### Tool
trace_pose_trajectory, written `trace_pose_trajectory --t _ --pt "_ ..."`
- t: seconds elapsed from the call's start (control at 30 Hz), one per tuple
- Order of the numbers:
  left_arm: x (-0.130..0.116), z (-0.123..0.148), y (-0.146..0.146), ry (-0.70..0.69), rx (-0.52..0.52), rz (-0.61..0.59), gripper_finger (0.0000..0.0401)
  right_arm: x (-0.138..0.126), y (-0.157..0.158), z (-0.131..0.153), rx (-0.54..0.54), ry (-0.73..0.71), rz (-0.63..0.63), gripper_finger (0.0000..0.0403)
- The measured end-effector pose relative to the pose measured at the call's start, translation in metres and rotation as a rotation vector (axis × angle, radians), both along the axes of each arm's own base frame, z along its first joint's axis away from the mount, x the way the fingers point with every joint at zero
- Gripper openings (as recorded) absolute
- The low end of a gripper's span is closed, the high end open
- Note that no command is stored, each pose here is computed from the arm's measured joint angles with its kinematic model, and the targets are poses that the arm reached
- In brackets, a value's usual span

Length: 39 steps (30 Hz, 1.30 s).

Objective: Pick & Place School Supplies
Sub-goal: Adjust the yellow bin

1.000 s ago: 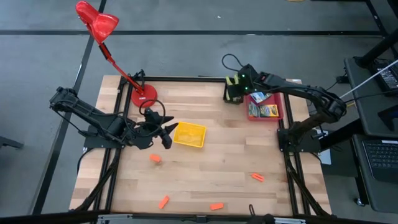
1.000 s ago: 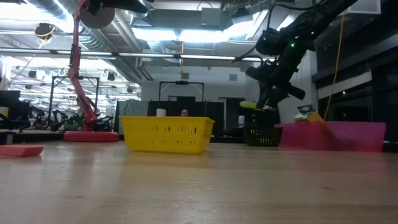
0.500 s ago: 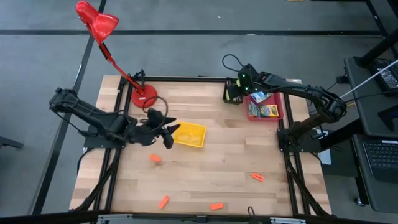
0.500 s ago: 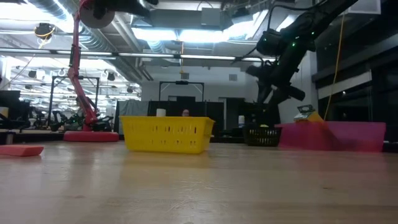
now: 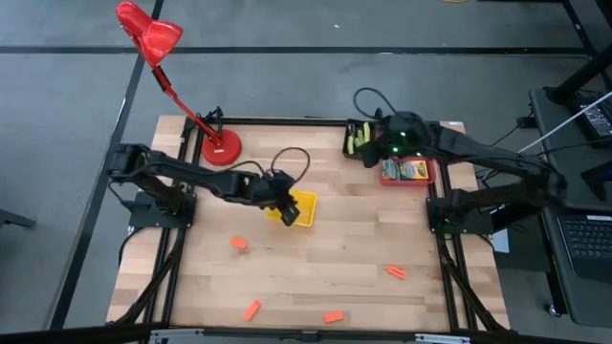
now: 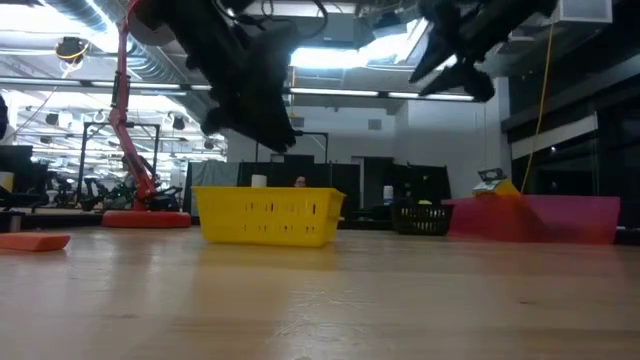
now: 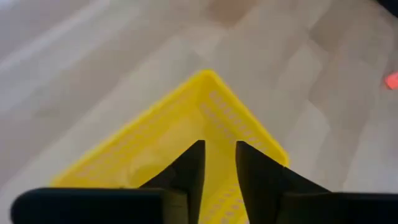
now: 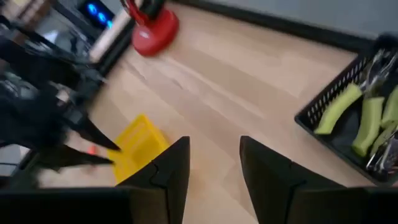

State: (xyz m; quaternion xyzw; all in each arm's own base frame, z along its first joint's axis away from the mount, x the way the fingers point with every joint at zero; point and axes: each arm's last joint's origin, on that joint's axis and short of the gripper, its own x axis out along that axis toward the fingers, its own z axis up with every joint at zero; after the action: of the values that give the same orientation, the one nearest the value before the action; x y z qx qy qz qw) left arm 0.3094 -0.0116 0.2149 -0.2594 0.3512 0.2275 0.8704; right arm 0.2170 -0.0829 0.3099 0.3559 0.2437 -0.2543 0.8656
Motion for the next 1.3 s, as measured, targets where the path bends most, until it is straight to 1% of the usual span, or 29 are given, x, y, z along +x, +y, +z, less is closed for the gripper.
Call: trace_pose_trajectory --t 0.13,0.3,0.5,0.7,0.83,0.97,1.03,1.17,1.3 --pt "0.01 -0.012 -0.002 -0.008 -0.018 -0.023 0.0071 -0.011 0.015 0.015 -0.039 -0.064 -0.008 0.0145" --pt "0.015 -0.028 -0.003 0.04 -0.067 -0.03 0.0068 -0.019 0.029 0.025 -0.037 -0.128 0.023 0.0145" --pt "0.023 -0.043 -0.005 0.053 -0.099 -0.032 0.0066 -0.017 0.044 0.033 -0.038 -0.202 0.068 0.0141" --pt "0.033 -0.056 -0.005 0.024 -0.146 -0.057 0.0045 -0.014 0.055 0.037 -0.019 -0.252 0.107 0.0127" --pt "0.04 -0.06 -0.005 -0.023 -0.175 -0.06 0.0032 -0.013 0.061 0.038 -0.016 -0.26 0.138 0.0119" --pt "0.047 -0.062 -0.004 -0.036 -0.192 -0.052 0.0029 -0.012 0.065 0.038 -0.011 -0.261 0.161 0.0114" --pt "0.055 -0.058 -0.003 -0.058 -0.183 -0.065 0.0029 -0.012 0.066 0.038 -0.01 -0.261 0.169 0.0114" --pt "0.072 -0.059 -0.003 -0.058 -0.179 -0.106 0.0028 -0.012 0.069 0.038 -0.01 -0.257 0.181 0.0114" --pt "0.089 -0.059 -0.003 -0.076 -0.179 -0.118 0.0028 -0.013 0.071 0.038 0.0 -0.258 0.203 0.0114"
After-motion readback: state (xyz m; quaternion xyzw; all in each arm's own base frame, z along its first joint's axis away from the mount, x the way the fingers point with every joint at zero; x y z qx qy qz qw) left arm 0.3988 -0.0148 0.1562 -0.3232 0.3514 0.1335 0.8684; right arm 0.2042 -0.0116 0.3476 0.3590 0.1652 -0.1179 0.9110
